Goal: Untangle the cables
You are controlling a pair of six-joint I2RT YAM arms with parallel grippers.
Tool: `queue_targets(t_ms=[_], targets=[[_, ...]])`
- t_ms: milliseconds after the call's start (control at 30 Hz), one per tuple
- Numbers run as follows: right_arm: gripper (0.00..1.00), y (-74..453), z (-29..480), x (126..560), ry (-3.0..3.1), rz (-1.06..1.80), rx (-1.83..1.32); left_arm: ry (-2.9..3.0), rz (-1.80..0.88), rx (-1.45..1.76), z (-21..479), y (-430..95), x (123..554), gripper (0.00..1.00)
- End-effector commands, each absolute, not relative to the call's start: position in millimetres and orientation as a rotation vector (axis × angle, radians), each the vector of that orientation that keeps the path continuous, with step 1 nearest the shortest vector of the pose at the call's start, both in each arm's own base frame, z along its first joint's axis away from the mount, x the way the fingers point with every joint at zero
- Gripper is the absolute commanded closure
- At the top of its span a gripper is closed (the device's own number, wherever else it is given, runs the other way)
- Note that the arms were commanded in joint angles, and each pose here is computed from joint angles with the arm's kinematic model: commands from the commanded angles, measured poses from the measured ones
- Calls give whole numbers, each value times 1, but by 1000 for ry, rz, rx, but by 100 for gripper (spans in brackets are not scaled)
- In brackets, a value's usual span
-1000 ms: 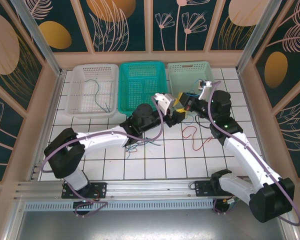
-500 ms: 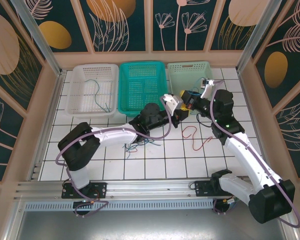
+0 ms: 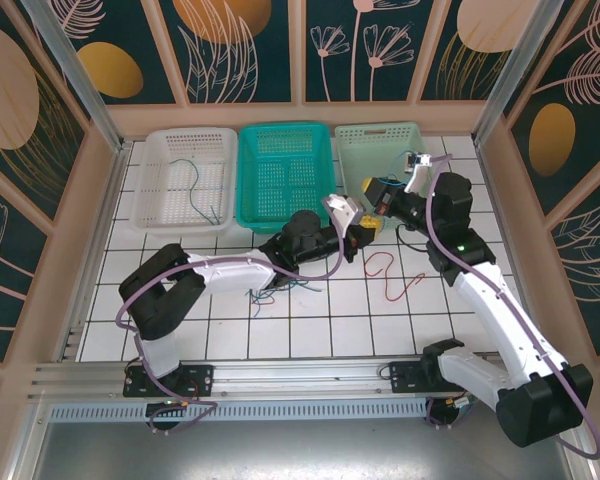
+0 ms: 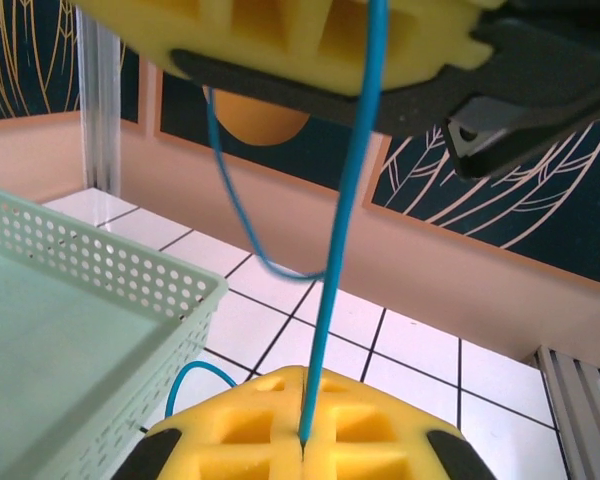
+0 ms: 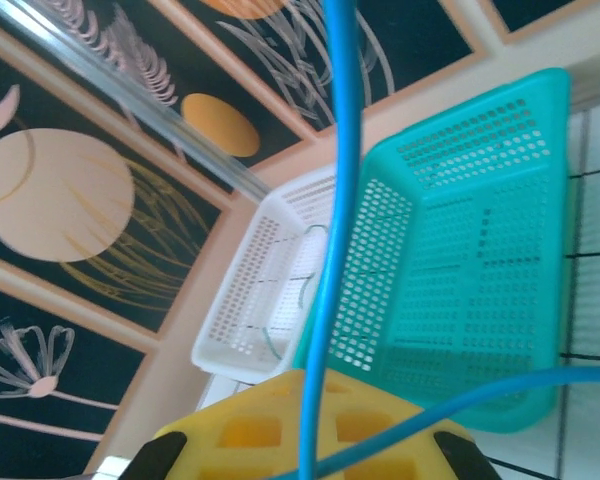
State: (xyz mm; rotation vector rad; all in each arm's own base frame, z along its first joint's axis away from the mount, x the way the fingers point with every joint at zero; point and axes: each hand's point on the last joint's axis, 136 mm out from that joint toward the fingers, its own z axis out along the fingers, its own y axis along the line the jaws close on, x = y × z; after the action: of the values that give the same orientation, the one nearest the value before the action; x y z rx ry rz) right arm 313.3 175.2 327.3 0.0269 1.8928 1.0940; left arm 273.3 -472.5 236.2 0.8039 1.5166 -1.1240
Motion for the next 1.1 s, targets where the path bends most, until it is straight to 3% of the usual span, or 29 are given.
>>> queue_targets(t_ms=[0,167,367,633,767,833,1067], targets=[[100,152,374,322,1768,1025,44,1662,-1153,827,196,-465,264,94],[100,136,372,338,1789,986,91,1735,-1174,833,175,-457,254,90],[100,133,363,344,1816,965,107,1727,-1179,821,183,-453,252,83],[100,130,376,335,1795,982,110,1763,-1124,801,173,-447,257,83],[100,130,376,331,1790,989,113,1713,-1041,717,193,-433,269,70],[100,132,376,330,1788,1011,112,1644,-1037,658,221,-423,271,57],[100,137,369,326,1786,1055,101,1552,-1115,549,262,-418,273,32]])
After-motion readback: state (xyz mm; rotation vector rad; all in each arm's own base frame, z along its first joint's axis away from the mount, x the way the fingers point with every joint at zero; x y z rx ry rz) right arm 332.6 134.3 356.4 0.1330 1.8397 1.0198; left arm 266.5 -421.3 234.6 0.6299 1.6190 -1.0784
